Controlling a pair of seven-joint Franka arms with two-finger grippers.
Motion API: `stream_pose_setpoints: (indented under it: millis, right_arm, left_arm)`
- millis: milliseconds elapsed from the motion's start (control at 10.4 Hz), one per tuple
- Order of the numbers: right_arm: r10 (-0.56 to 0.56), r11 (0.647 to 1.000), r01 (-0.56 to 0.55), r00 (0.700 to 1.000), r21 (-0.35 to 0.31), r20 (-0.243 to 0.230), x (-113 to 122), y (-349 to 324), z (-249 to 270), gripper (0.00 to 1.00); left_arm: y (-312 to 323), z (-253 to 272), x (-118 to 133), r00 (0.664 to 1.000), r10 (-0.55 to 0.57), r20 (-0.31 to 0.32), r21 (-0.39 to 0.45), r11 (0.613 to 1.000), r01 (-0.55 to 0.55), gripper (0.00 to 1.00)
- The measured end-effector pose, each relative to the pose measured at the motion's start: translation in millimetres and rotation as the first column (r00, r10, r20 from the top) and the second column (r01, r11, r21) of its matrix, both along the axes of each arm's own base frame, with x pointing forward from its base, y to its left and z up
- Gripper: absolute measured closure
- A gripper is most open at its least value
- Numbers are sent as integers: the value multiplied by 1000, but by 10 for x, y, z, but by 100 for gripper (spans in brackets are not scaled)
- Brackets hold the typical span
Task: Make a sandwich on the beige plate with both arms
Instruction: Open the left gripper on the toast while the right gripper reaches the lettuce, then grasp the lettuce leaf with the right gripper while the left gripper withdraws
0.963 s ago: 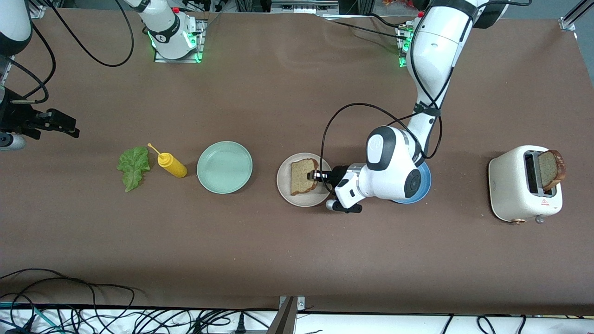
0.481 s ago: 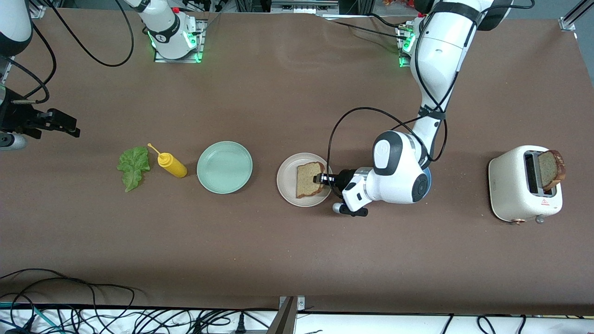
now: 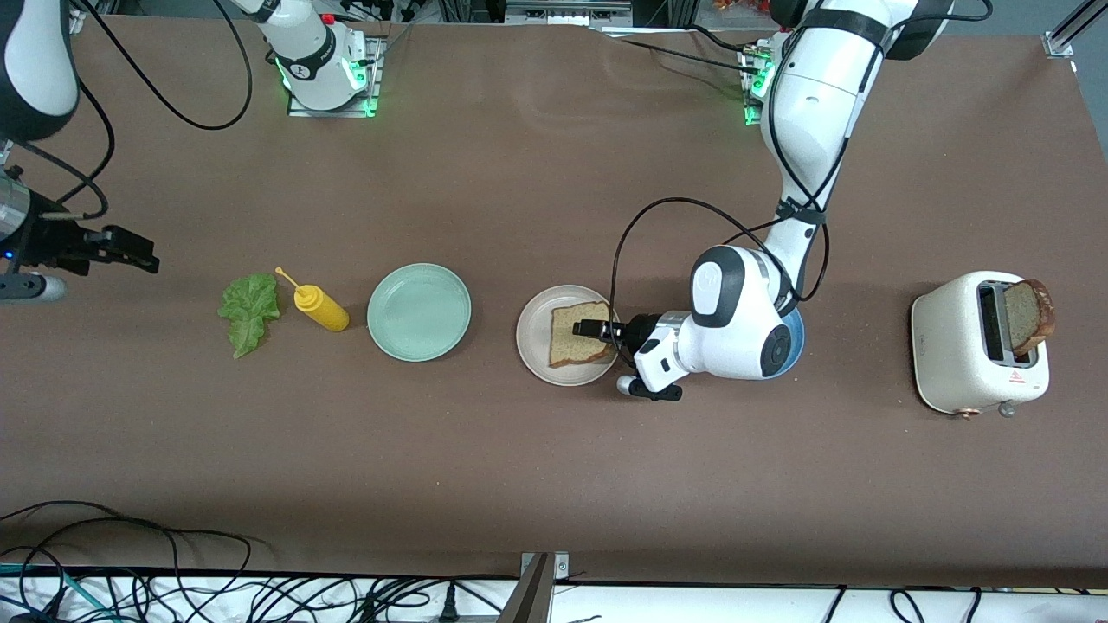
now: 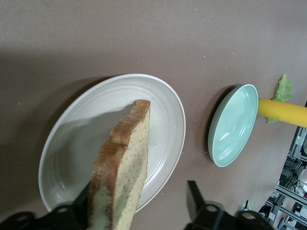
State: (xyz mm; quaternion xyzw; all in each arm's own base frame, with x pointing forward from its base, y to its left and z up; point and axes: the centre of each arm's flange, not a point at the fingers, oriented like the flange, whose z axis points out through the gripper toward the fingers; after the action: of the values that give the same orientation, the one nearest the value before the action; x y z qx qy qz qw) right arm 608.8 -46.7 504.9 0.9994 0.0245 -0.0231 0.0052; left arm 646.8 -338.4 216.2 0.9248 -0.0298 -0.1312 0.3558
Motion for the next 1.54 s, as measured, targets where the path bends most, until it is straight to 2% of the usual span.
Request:
stream_pose_setpoints:
  millis: [96,289,674,866,1059,1251,1540]
  right_arm:
    - [-4,1000,4,1000,-3,-12,71,-26,-179,0]
    - [-10,1000,10,1000,-9,-22,209,-71,-521,0]
    - [-7,1000,6,998,-22,-63,437,-79,-1429,0]
    - [-11,999,9,999,-33,-52,472,-130,-2045,0]
    - [-20,999,19,1000,-48,-6,269,-232,-2717,0]
    - [-22,998,23,1000,-53,4,-83,-257,-3237,0]
    - [-22,998,22,1000,-51,8,-124,-244,-3174,3]
  left_arm:
    - [75,-7,31,1000,-8,11,23,1000,8,0]
    - [264,-15,110,999,-16,28,64,998,14,0]
    - [365,-5,156,999,-16,37,79,997,13,0]
    - [500,44,218,997,-37,63,124,992,29,0]
    - [722,156,305,990,-92,107,216,974,67,0]
    - [934,290,375,978,-153,141,310,945,103,0]
    - [1283,496,446,971,-194,140,388,913,126,0]
